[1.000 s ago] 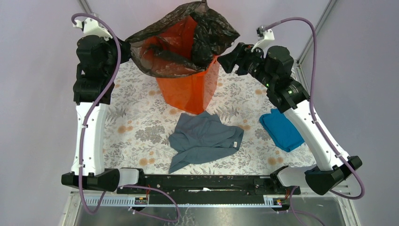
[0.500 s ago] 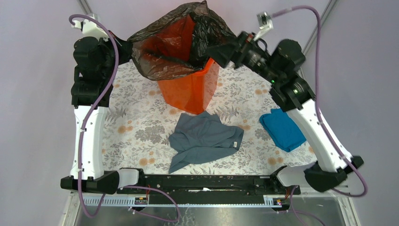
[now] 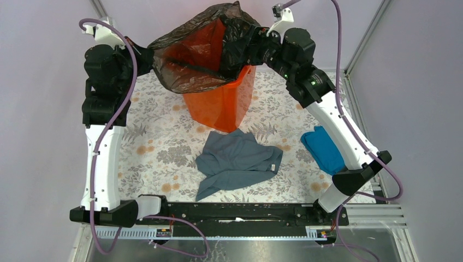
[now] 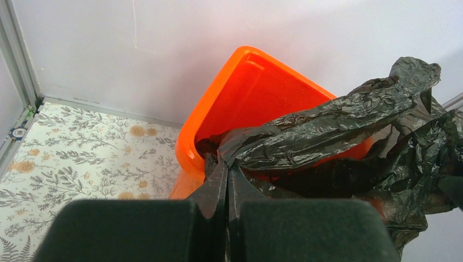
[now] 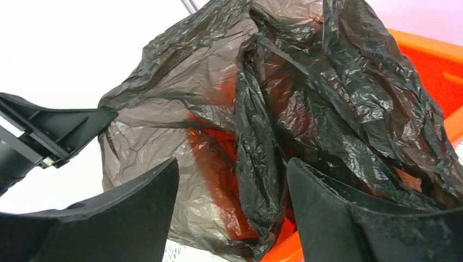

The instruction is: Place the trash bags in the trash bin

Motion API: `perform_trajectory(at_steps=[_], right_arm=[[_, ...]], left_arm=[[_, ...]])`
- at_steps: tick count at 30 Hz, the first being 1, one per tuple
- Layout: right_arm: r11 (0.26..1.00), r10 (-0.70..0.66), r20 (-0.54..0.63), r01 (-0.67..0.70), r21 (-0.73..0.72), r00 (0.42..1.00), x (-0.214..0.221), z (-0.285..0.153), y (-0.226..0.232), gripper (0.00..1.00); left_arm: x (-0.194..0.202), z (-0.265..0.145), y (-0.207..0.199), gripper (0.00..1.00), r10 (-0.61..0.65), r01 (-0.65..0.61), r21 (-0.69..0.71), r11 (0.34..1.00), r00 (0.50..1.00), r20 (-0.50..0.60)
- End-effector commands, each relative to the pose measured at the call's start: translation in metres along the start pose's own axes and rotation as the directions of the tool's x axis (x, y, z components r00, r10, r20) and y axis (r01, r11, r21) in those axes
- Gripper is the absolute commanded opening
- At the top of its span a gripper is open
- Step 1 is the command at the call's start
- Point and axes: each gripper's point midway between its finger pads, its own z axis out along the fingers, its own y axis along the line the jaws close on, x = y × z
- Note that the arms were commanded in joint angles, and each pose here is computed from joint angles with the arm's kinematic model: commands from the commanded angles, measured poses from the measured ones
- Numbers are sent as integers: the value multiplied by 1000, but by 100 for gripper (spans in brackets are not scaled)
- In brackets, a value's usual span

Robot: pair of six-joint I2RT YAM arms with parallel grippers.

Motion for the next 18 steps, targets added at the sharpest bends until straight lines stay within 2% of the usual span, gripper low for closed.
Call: perform_trajectory(at_steps=[1, 4, 7, 10, 13, 14, 18], right_arm=[[998, -57, 52, 57, 6, 997, -6, 13, -4, 77], [998, -54, 59, 55, -12, 997, -4, 27, -3, 76], [998, -54, 75, 56, -20, 996, -3, 44, -5, 66], [998, -61, 116, 64, -29, 991, -6, 60, -7, 46], [998, -47, 187, 56, -39, 981, -17, 74, -8, 17], [998, -23, 197, 35, -56, 980, -21, 77, -5, 11], [974, 151, 189, -113, -198, 970, -33, 86, 7, 8]], left_arm=[[-14, -1, -7, 0, -7, 5, 37, 999, 998, 62], [-16, 2, -6, 0, -10, 9, 29, 1000, 998, 65], [-18, 8, -6, 0, -20, 18, 23, 1000, 997, 70], [-20, 17, -4, 0, -47, 46, 16, 999, 995, 92], [-24, 32, -2, 0, -82, 81, 11, 997, 989, 123], [-25, 40, -1, 0, -94, 93, 9, 996, 987, 128], [-16, 79, 8, 0, -135, 138, -23, 990, 985, 104]])
